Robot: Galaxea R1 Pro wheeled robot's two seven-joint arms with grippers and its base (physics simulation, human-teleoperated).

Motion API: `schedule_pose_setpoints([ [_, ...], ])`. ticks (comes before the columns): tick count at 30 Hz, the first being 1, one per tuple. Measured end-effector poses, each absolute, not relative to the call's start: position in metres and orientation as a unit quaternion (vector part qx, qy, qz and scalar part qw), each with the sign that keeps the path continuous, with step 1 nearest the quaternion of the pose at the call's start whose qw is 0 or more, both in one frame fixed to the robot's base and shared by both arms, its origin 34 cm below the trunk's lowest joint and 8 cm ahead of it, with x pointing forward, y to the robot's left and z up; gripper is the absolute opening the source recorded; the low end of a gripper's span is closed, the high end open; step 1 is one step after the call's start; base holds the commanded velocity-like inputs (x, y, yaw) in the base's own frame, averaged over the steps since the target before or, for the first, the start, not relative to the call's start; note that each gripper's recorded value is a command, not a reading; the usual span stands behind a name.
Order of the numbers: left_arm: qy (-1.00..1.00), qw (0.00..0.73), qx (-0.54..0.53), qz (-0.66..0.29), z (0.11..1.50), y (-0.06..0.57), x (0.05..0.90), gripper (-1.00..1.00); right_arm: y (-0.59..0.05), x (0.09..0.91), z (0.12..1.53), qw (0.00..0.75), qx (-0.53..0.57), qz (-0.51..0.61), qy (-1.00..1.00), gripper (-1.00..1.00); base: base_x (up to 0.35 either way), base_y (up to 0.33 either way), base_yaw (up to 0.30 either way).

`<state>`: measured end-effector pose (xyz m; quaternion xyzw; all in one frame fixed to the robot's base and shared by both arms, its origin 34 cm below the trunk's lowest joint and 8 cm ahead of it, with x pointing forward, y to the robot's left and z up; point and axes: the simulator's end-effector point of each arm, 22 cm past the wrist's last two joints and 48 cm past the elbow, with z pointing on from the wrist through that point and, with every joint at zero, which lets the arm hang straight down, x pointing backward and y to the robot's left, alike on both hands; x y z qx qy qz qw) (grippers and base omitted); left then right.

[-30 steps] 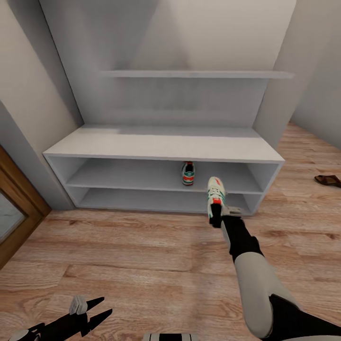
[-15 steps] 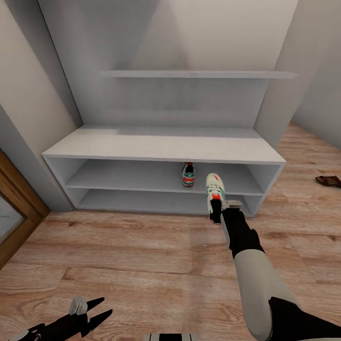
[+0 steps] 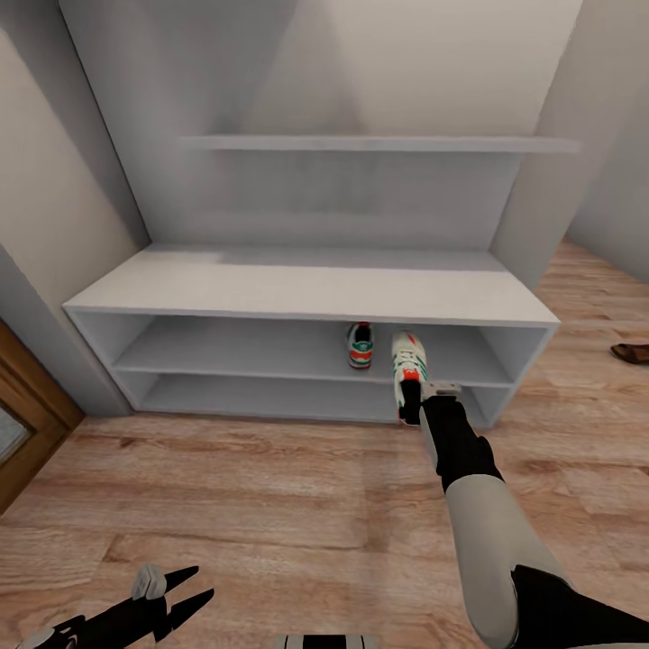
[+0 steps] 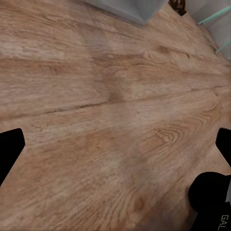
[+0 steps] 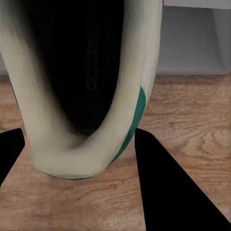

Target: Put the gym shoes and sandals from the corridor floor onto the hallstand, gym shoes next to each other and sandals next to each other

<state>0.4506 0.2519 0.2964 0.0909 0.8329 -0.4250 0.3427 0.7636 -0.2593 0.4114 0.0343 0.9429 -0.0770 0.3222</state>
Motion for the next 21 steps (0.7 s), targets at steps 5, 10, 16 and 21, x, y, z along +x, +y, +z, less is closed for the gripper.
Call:
schedule_pose_setpoints([
  [5, 0.833, 0.343, 0.091, -0.425, 0.2967, 0.2519, 0.4508, 1.00, -0.2589, 0.7637, 0.4117, 0.323, 0.034, -0.077, 0.943, -1.00, 0.251, 0.088, 0.000],
  [10, 0.833, 0.343, 0.091, -0.425, 0.2967, 0.2527, 0.4512, 1.00, -0.2588, 0.7639, 0.4115, 0.323, 0.034, -0.077, 0.943, -1.00, 0.091, 0.026, 0.000],
  [16, 0.833, 0.344, 0.091, -0.425, 0.2970, 0.2525, 0.4515, 1.00, -0.2588, 0.7637, 0.4116, 0.323, 0.033, -0.077, 0.943, -1.00, 0.143, 0.002, 0.000],
  [21, 0.833, 0.344, 0.091, -0.425, 0.2969, 0.2522, 0.4515, 1.00, -0.2585, 0.7634, 0.4112, 0.322, 0.033, -0.077, 0.943, -1.00, 0.304, 0.000, 0.000],
])
